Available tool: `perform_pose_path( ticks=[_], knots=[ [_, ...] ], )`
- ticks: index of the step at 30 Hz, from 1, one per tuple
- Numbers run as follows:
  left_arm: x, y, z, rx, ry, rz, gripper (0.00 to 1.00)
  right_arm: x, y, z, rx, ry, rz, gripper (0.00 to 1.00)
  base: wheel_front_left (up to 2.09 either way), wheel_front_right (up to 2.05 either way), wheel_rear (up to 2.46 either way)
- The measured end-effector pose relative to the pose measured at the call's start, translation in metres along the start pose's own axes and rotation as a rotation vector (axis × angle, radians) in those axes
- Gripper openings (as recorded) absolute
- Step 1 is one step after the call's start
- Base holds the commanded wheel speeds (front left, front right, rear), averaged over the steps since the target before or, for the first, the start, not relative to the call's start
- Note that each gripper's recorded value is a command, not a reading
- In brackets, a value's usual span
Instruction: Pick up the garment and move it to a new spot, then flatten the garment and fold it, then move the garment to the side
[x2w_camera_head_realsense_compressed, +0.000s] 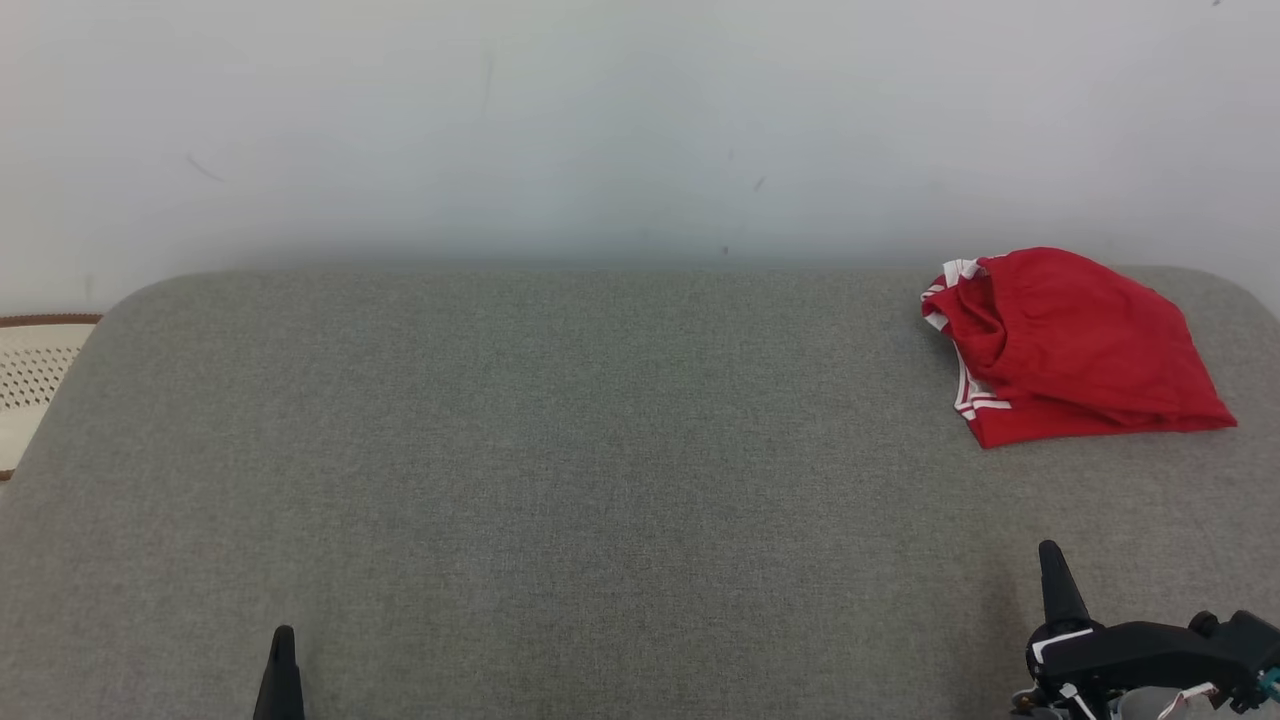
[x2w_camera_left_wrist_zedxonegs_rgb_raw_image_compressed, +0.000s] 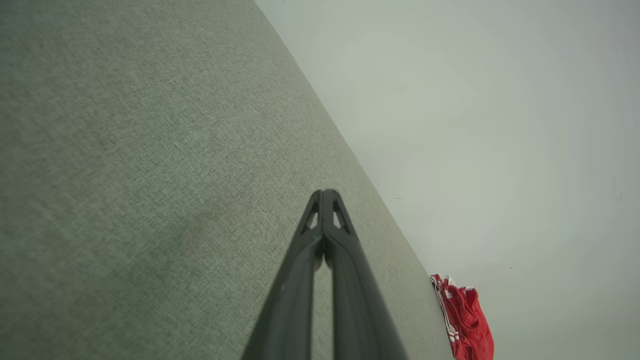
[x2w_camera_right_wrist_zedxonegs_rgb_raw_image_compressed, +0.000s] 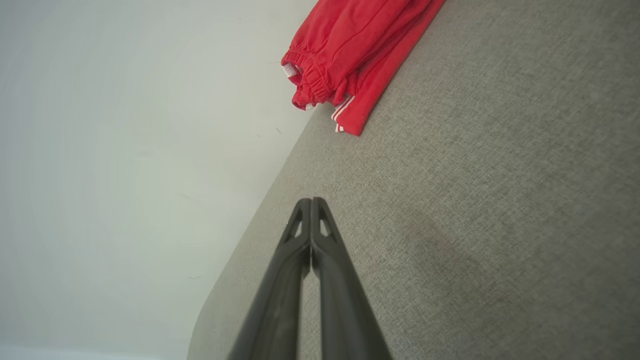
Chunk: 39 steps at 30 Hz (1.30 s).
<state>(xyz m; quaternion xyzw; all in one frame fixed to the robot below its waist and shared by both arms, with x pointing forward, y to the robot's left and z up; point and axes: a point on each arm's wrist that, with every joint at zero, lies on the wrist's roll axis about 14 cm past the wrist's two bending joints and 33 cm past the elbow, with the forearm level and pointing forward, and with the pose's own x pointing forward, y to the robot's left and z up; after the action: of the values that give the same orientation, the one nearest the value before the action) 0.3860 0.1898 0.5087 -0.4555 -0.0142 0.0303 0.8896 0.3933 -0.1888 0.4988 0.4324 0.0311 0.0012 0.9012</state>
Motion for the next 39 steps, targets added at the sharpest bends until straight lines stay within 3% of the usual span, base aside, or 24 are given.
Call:
perform_pose_path(
  ticks=[39],
  knots=[
    [0.019, -0.002, 0.001, -0.395, 0.018, 0.003, 0.00, 0.022, 0.000, 0.017, 0.425, 0.005, 0.006, 0.00, 0.00, 0.00, 0.00]
  ],
)
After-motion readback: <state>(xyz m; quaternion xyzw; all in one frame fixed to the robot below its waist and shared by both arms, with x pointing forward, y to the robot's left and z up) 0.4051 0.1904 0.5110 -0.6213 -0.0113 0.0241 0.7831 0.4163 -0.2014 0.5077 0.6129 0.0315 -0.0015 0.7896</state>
